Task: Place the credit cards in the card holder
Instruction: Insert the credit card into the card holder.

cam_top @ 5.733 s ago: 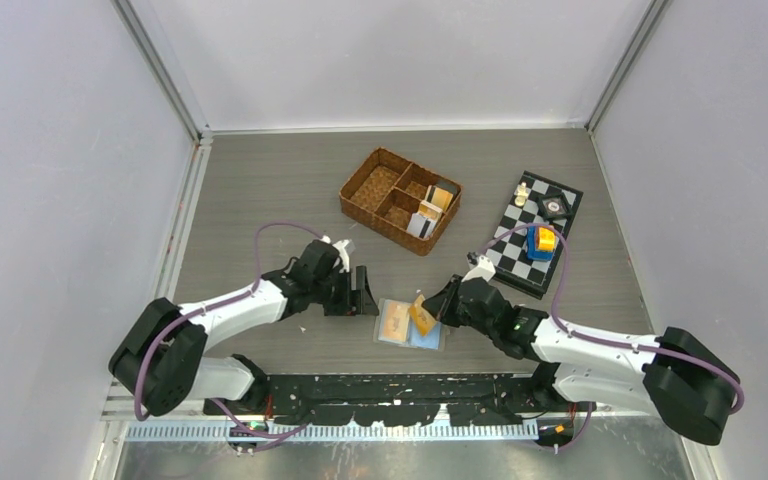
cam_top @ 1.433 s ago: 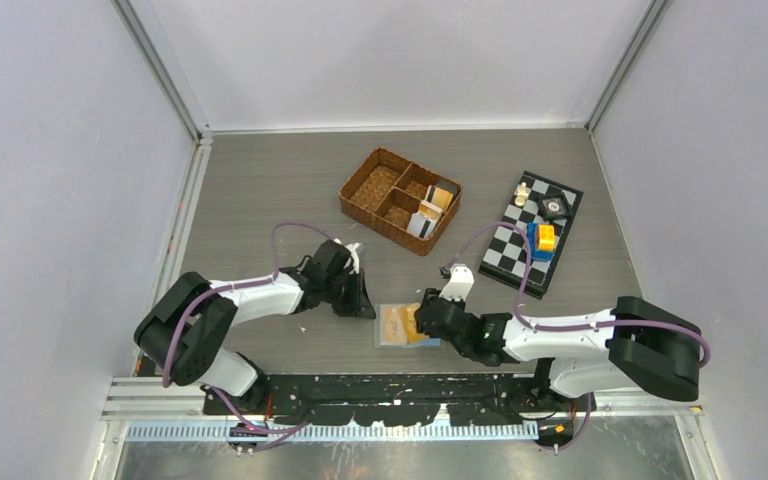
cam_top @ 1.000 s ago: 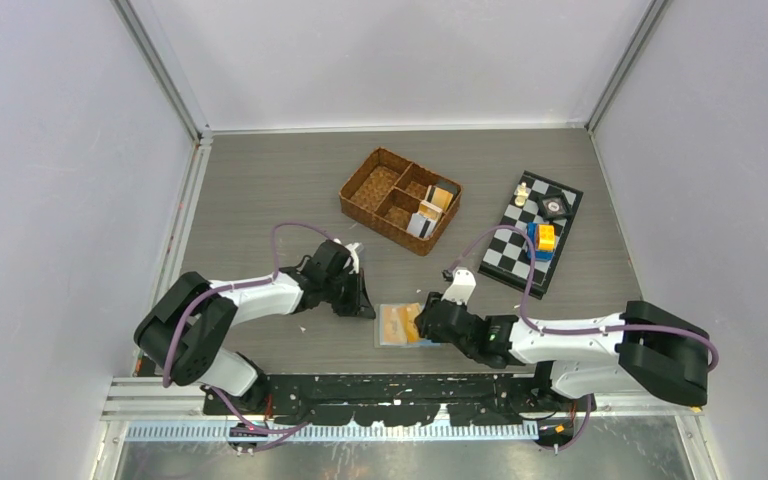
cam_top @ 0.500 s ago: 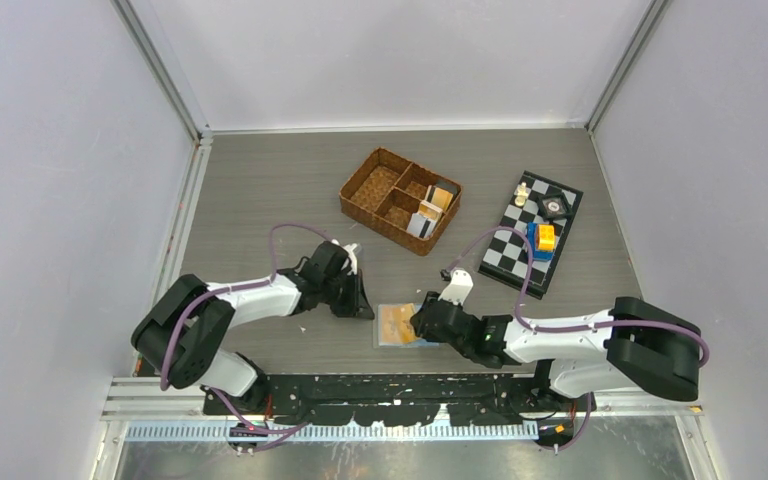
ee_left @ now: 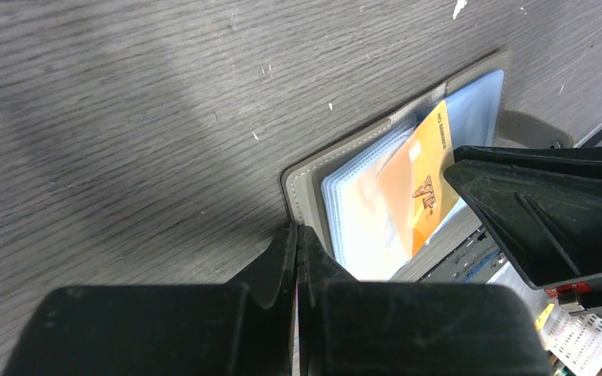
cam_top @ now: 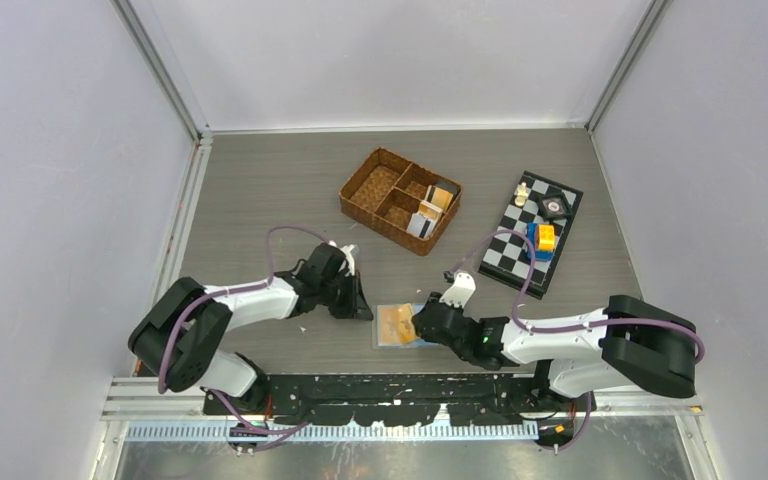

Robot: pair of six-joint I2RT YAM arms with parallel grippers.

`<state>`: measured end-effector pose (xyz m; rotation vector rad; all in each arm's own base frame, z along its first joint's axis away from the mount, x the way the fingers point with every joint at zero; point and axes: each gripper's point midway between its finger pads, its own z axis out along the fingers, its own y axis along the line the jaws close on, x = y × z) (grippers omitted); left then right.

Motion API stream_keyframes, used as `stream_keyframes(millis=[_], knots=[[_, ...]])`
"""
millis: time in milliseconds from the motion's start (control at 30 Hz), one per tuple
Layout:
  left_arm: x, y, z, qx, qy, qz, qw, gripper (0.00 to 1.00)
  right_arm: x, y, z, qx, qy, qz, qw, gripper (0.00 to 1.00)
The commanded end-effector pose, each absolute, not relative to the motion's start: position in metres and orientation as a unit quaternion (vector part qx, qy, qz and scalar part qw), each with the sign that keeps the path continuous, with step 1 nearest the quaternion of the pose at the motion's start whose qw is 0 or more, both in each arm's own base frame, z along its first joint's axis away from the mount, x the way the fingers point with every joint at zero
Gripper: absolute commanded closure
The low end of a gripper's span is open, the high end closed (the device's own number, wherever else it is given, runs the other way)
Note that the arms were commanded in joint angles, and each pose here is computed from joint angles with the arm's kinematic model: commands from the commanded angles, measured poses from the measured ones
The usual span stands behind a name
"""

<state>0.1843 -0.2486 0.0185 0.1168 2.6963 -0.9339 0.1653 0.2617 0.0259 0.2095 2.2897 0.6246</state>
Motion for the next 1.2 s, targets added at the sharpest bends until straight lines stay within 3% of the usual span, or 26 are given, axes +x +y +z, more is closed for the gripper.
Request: stream_keyframes(millis=[0, 267, 533, 667, 833, 1167], knots=[[0.179, -0.243, 0.016, 0.035, 0.936, -0.320, 0.143, 1.00, 0.171, 0.252, 0.028, 0.122, 0.889, 0.220, 0.383, 0.75], [0.171, -0.238, 0.023, 0.018, 0.931, -0.332, 0.151, 1.00, 0.164, 0.225, 0.041, 0.183, 0.892, 0.189, 0.367, 0.64], [0.168, -0.241, 0.033, 0.021, 0.924, -0.351, 0.150, 0.99, 0.141, 0.239, 0.063, 0.223, 0.889, 0.256, 0.308, 0.64], [0.168, -0.246, 0.040, 0.019, 0.917, -0.368, 0.152, 0.82, 0.134, 0.253, 0.065, 0.237, 0.880, 0.292, 0.291, 0.63], [0.170, -0.250, 0.047, 0.022, 0.910, -0.382, 0.160, 0.68, 0.131, 0.272, 0.055, 0.236, 0.882, 0.303, 0.274, 0.63], [0.174, -0.258, 0.046, 0.030, 0.906, -0.392, 0.157, 0.58, 0.128, 0.288, 0.045, 0.232, 0.886, 0.307, 0.260, 0.64]])
